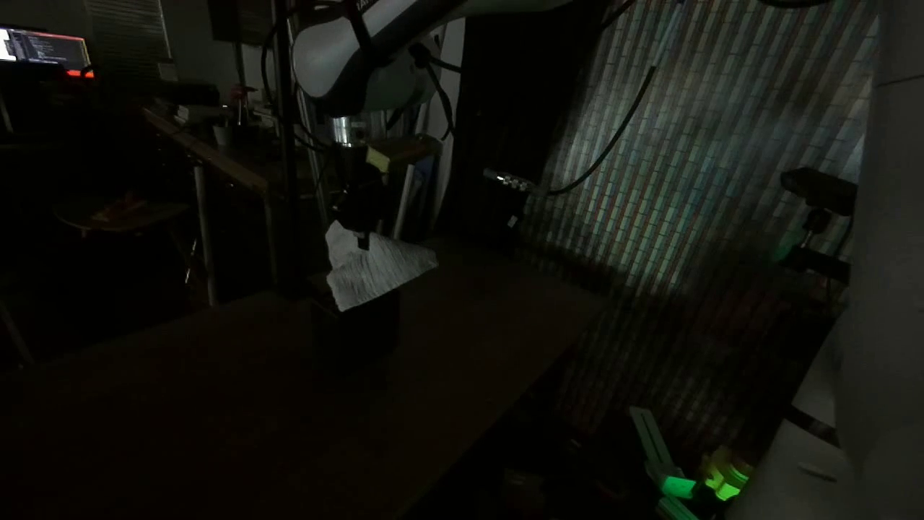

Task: Put the towel in the box then remove the towel and fold it.

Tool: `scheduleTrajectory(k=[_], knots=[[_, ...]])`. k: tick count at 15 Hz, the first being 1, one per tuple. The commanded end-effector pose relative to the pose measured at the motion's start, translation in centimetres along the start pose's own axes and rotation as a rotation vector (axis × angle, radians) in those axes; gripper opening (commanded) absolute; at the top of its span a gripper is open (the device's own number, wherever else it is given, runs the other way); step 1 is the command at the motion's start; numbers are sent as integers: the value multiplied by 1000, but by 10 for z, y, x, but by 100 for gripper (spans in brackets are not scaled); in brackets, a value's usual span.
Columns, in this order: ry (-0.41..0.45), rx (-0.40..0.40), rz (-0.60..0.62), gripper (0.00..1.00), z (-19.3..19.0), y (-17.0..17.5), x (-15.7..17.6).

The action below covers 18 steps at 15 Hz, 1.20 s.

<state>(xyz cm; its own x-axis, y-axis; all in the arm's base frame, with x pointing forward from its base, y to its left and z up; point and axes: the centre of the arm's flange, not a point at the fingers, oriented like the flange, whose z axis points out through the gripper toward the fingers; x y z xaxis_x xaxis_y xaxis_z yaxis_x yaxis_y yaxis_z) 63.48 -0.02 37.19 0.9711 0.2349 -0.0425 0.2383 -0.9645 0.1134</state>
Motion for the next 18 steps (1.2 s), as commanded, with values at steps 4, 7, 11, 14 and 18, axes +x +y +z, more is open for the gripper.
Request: scheduleTrajectory(k=[4,7,11,14,18], knots=[[4,62,3,3,29,-11,21],[-19,93,22,3,45,-15,17],[-44,144,46,3,67,-23,14],[-60,174,44,3,78,-33,16],[-73,188,31,3,83,-41,14]])
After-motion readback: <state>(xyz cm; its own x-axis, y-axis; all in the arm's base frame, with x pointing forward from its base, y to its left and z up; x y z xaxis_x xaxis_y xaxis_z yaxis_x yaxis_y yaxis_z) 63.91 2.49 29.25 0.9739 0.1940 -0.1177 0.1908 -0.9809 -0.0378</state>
